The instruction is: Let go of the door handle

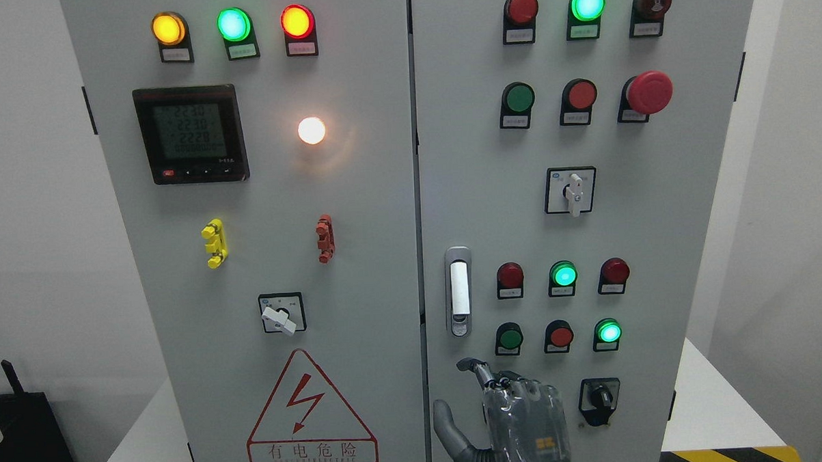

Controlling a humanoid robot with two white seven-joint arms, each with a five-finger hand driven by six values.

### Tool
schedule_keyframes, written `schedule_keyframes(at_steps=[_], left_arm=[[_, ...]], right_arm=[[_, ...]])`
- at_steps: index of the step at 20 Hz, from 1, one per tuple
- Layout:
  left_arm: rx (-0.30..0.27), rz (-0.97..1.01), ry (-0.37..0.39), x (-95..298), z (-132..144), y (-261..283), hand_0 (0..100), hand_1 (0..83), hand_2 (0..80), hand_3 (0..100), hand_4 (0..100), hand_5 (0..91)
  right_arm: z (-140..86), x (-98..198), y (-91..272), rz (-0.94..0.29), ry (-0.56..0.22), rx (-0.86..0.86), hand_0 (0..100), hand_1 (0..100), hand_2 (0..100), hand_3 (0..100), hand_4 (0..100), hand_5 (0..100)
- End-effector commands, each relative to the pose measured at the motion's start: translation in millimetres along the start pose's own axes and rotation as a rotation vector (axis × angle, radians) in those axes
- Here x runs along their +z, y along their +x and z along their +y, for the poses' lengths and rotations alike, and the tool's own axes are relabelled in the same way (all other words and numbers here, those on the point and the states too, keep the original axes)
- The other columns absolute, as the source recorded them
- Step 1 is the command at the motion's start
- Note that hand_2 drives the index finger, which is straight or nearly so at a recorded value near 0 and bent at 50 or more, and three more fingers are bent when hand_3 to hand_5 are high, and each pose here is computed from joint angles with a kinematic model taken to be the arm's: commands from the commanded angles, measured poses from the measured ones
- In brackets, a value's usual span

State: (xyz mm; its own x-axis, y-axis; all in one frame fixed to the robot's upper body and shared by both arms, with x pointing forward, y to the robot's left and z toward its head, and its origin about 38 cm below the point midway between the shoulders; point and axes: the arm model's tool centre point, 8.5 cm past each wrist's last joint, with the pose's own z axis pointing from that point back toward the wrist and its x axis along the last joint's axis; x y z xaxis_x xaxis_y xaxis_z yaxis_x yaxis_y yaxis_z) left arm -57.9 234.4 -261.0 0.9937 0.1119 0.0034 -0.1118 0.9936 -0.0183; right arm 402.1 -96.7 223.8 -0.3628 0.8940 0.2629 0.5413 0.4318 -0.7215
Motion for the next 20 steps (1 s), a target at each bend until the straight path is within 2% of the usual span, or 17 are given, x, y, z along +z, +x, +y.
schedule_keyframes(at_steps=[1, 4, 5, 6, 7, 9, 12, 17, 20], left_arm=[[-0.013, 0.021, 0.000, 1, 0, -7, 12, 38.9, 0.0, 0, 0, 0.0], [-0.013, 0.021, 0.000, 1, 0, -7, 12, 38.9, 0.0, 0, 0, 0.0], [-0.013, 0.021, 0.000, 1, 0, -7, 12, 38.9, 0.0, 0, 0, 0.0], [-0.013, 0.021, 0.000, 1, 0, -7, 12, 38.9, 0.0, 0, 0, 0.0], [-0.013, 0.021, 0.000, 1, 0, -7, 12, 38.9, 0.0, 0, 0, 0.0], [-0.014, 0.021, 0.000, 1, 0, -7, 12, 38.9, 0.0, 0, 0, 0.0], [-0.013, 0.021, 0.000, 1, 0, -7, 12, 38.9, 0.0, 0, 0, 0.0], [-0.013, 0.021, 0.000, 1, 0, -7, 12, 38.9, 0.0, 0, 0, 0.0], [-0.013, 0.021, 0.000, 1, 0, -7, 12, 38.9, 0.0, 0, 0, 0.0]], right_arm=[[-9, -2, -11, 0.017, -0.025, 0.007, 33, 14, 96, 100, 100, 100], [-13, -4, -9, 0.016, -0.045, -0.004, 33, 13, 97, 100, 100, 100], [-17, -6, -8, 0.015, -0.065, -0.008, 31, 18, 98, 100, 100, 100], [-18, -7, -7, 0.014, -0.076, -0.010, 25, 29, 97, 100, 100, 100], [-19, -7, -5, 0.013, -0.082, -0.014, 24, 34, 96, 100, 98, 100], [-22, -9, -4, 0.009, -0.092, -0.016, 23, 50, 93, 100, 95, 100], [-25, -13, 0, -0.004, -0.103, -0.020, 22, 61, 91, 100, 95, 100], [-39, -36, 8, -0.039, -0.148, -0.019, 23, 63, 90, 100, 94, 100], [-40, -38, 11, -0.048, -0.151, -0.021, 23, 61, 90, 100, 94, 100]])
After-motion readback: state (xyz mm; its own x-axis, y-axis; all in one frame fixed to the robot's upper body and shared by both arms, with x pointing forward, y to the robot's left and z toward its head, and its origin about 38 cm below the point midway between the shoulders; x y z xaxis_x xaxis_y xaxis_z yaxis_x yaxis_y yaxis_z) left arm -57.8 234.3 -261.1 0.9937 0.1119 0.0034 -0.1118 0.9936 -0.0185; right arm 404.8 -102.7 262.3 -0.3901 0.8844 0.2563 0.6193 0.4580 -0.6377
